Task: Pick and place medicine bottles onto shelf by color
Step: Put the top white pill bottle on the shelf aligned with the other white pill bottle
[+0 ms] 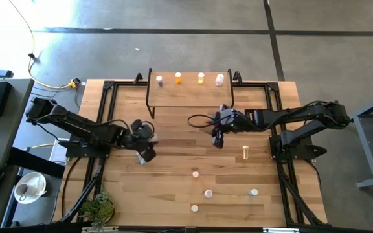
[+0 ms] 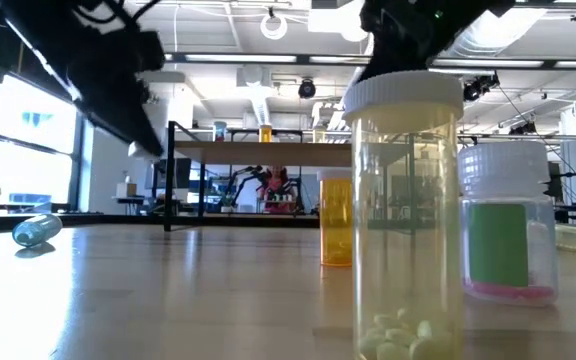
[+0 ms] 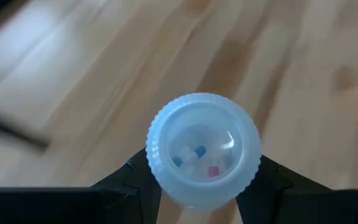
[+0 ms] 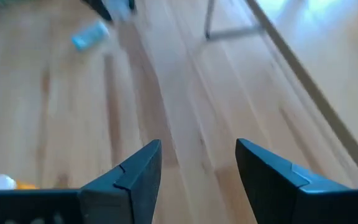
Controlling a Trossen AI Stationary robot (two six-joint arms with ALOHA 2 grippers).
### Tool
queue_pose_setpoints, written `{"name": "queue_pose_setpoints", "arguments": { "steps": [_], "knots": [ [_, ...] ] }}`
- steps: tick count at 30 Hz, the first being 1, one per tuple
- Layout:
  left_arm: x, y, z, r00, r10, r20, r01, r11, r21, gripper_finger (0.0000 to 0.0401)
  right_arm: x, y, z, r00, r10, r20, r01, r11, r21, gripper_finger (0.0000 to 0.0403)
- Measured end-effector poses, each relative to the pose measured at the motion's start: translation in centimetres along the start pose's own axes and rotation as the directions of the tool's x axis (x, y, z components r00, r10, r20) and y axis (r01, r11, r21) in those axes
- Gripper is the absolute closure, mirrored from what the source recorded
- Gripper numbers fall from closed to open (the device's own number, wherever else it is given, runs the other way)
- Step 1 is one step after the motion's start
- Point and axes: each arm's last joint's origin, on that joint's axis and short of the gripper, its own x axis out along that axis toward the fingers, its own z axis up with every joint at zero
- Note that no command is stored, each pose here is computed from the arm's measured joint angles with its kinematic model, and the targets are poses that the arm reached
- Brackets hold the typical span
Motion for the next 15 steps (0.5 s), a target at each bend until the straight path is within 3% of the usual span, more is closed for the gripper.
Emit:
{"name": "queue_pose_setpoints", "arguments": {
  "steps": [7,15],
  "knots": [
    [-0.2,-1.1,2.4,0.968,-0.161,0.195,0.140,0.983,0.117,0.0253,-0.2,0.3,1.8,0.982,0.062,0.180,-0.052,0.997,-0.061,0.0206],
    [0.4,-1.0,4.2,0.924,-0.208,0.321,0.175,0.976,0.127,0.0253,-0.5,0.4,3.1,0.944,0.125,0.306,-0.069,0.980,-0.187,0.0195]
  ]
}}
